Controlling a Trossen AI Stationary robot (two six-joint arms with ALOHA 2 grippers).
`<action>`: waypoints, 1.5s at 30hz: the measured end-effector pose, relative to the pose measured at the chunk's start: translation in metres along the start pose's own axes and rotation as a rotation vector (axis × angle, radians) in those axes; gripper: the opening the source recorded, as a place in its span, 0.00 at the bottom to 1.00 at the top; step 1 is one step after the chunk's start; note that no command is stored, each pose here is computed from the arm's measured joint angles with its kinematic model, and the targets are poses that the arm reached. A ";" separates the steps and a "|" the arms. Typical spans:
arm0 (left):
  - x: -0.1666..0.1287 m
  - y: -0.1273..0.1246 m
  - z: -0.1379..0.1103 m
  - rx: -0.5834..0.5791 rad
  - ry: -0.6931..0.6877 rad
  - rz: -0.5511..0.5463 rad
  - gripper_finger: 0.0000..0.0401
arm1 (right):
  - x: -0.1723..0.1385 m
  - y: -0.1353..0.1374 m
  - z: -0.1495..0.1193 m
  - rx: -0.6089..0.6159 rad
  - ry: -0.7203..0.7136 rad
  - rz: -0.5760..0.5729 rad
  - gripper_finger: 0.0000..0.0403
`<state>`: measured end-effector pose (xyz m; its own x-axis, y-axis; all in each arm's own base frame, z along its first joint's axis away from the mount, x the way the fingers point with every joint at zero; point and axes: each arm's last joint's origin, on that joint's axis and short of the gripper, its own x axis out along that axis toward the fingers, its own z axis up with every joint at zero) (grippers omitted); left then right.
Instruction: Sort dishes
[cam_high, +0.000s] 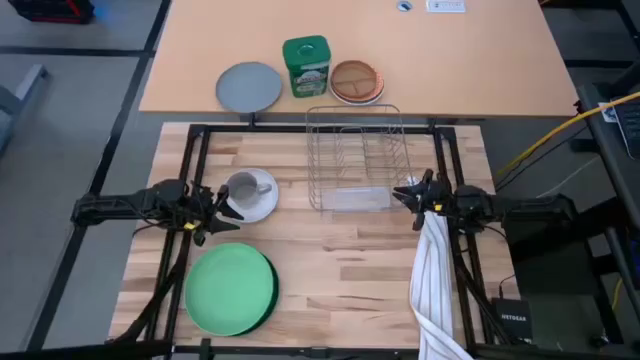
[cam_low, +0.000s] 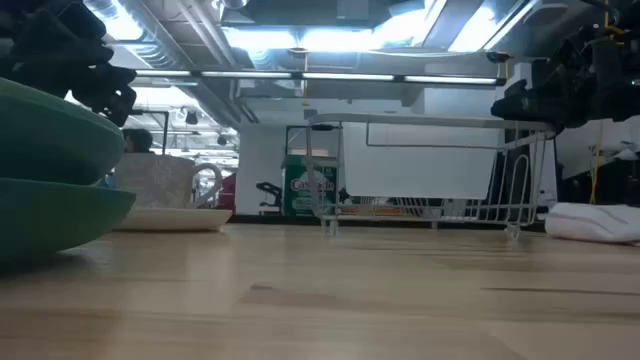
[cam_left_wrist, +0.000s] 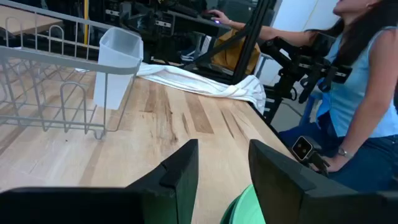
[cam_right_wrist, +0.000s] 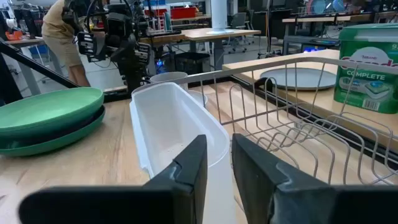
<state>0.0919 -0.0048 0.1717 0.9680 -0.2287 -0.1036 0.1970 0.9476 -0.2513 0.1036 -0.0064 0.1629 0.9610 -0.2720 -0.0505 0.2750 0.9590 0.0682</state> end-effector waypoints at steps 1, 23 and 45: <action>0.000 0.000 0.000 0.000 0.000 0.000 0.33 | 0.000 0.000 0.000 0.000 0.001 0.000 0.20; 0.000 0.000 0.000 0.000 0.000 0.000 0.33 | 0.000 0.000 0.000 0.000 0.000 0.000 0.20; 0.000 0.000 0.000 0.000 0.000 0.000 0.33 | 0.000 0.001 0.008 0.024 -0.076 0.005 0.20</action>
<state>0.0919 -0.0048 0.1716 0.9680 -0.2283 -0.1039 0.1965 0.9477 -0.2514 0.1037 -0.0064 0.1704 0.9616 -0.2731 0.0260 0.2697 0.9585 0.0923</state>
